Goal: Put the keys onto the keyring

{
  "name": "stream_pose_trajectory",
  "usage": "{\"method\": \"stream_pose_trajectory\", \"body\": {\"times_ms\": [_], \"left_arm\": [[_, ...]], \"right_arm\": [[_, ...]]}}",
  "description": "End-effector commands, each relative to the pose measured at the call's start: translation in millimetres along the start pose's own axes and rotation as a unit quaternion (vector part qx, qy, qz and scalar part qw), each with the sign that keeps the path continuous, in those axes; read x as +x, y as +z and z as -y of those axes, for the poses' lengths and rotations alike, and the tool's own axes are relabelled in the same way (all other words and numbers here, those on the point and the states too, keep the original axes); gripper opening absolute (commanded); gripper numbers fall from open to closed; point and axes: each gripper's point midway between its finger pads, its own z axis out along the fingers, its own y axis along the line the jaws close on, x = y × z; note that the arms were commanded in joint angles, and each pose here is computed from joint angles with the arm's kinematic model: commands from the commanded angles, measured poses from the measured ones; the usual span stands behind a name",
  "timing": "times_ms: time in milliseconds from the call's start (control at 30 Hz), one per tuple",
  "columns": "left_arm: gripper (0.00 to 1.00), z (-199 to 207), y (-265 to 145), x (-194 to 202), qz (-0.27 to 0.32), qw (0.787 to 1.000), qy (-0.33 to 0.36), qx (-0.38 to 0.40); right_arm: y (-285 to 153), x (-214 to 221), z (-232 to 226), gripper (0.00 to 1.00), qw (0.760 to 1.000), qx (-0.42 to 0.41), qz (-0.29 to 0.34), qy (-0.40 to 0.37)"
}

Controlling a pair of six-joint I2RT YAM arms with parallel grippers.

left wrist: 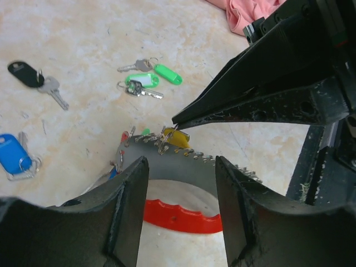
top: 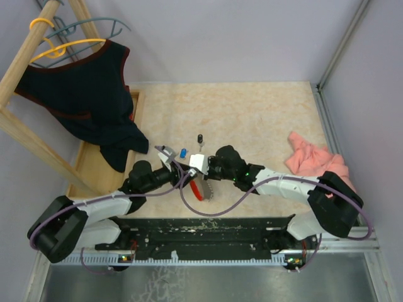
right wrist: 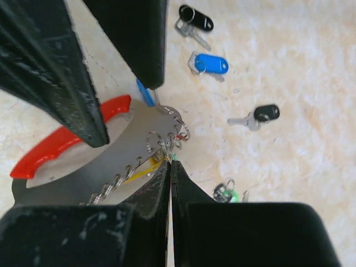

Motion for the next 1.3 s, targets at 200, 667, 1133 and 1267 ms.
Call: {"method": "stream_pose_trajectory", "body": {"times_ms": [200,667,1133,1267], "left_arm": [[0.62,9.7,-1.0,18.9,-0.038,0.981,-0.192,-0.013],[0.69,24.1,7.1,27.2,-0.030,0.935,-0.353,0.015],[0.80,21.4,21.8,42.5,-0.017,0.910,-0.412,0.035],[0.76,17.4,26.1,47.1,-0.023,0.913,-0.406,0.028]], "right_arm": [[1.9,-17.9,26.6,0.00,0.990,0.068,0.004,0.122],[-7.1,-36.3,31.0,0.00,0.983,0.088,0.063,0.147],[-6.4,-39.5,26.2,0.00,0.983,0.081,0.073,0.148],[-6.7,-40.7,23.3,0.00,0.983,0.074,0.075,0.148]]}}
